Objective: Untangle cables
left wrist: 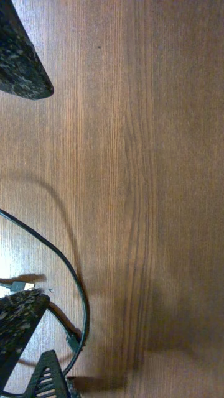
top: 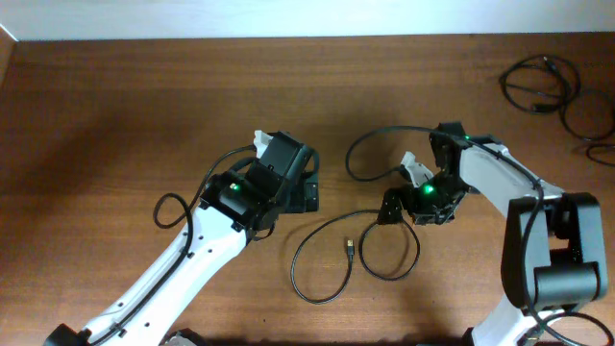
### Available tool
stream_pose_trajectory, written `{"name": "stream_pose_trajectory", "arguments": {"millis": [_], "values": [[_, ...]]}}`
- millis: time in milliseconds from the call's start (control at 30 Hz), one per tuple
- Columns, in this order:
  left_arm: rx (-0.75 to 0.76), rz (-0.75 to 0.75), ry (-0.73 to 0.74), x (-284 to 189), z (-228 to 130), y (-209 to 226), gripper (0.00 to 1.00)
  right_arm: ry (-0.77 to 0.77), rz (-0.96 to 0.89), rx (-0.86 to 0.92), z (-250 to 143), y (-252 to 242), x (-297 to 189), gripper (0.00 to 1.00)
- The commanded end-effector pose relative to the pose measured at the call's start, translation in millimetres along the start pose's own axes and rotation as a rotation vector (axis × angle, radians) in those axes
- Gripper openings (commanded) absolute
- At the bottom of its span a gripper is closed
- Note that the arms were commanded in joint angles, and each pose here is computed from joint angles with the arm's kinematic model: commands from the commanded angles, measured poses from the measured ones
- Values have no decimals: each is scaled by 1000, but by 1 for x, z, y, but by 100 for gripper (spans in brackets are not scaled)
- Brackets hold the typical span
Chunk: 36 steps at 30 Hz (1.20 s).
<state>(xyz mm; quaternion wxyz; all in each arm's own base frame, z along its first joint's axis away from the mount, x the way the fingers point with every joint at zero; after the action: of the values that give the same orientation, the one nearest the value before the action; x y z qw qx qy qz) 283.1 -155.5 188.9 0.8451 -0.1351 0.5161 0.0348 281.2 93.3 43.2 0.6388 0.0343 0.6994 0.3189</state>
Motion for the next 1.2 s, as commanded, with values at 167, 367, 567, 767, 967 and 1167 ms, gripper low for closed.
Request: {"name": "stream_pose_trajectory", "arguments": {"millis": [167,367,567,767,967,1167], "values": [[-14,7,-2,1,2,2,99,81,26,35,-20,-3,22,45],[-13,7,-2,1,2,1,99,90,22,179,-21,-3,22,4],[-14,7,-2,1,2,2,99,103,-15,321,-36,-14,-4,4],[-14,7,-3,1,2,2,99,-177,-68,434,-46,-28,-104,4],[-14,7,-2,1,2,2,99,-492,-205,430,-83,1,-186,4],[-14,7,-2,1,2,2,99,-618,-387,421,-114,25,-215,4]]}}
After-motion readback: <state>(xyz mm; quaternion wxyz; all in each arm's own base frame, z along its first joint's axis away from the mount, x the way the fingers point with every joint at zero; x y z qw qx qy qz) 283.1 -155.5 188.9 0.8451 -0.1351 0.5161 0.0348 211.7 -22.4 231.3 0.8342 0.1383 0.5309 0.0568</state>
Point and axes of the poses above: each gripper's point midway between its finger pads, its own x axis out along the fingers, its own y axis along the line the jaws close on, z = x × y, the point moved 3 cm from there along -x, back along the fingers, and after that the axes turned 13 degrees about -x, right-handed, at the moved point
